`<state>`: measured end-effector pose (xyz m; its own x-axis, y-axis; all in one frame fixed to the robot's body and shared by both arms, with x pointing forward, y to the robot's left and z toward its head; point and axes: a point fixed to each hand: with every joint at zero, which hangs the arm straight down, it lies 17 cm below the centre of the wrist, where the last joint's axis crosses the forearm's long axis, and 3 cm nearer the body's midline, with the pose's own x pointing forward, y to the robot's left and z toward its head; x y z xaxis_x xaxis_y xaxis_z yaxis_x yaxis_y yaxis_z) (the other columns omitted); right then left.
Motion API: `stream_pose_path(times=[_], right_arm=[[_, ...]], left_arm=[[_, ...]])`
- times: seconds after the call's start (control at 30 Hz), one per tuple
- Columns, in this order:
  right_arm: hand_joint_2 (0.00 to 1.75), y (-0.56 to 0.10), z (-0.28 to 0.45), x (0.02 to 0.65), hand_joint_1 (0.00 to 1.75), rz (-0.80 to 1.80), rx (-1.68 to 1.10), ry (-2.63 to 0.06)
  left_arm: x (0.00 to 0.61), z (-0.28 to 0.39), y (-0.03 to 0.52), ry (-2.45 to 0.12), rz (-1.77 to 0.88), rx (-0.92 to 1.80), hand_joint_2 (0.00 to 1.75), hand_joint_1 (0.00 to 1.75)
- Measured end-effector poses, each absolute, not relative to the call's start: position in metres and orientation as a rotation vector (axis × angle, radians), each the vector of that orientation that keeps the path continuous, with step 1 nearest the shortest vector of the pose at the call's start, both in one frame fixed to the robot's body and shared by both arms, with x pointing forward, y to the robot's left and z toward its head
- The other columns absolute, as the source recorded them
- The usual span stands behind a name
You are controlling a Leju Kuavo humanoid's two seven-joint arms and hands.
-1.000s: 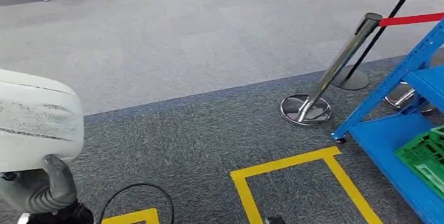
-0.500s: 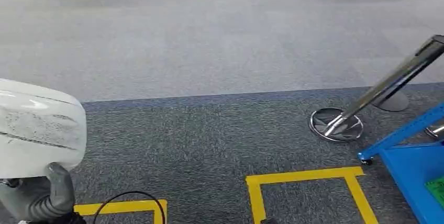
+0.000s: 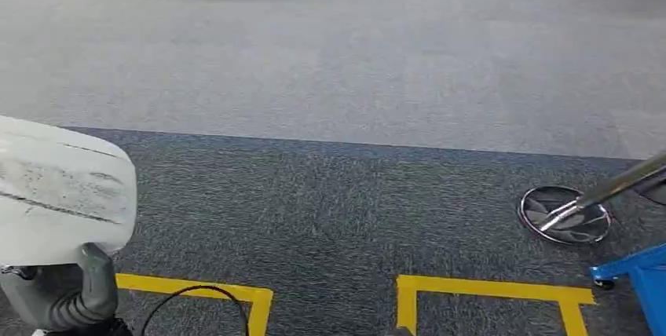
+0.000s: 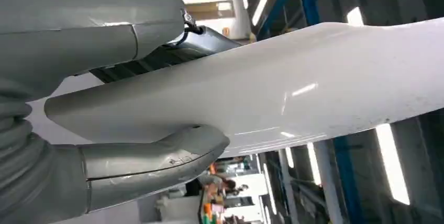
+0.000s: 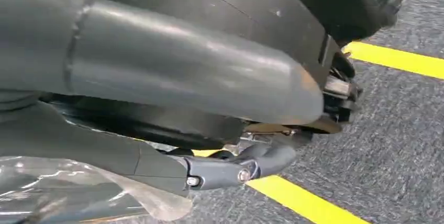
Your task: Take the parts from the cabinet and place them on the table.
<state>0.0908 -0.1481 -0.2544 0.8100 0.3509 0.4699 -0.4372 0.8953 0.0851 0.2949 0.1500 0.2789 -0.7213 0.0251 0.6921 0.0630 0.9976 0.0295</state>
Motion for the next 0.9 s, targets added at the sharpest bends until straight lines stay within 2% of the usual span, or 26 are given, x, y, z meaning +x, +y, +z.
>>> stream_pose_path(times=[0.9], right_arm=[[0.0, -0.148, -0.252, 0.096, 0.0, 0.41, 0.203, -0.485]], left_arm=[[0.299, 0.275, 0.149, -2.367, -0.065, -0.049, 1.75, 1.75]])
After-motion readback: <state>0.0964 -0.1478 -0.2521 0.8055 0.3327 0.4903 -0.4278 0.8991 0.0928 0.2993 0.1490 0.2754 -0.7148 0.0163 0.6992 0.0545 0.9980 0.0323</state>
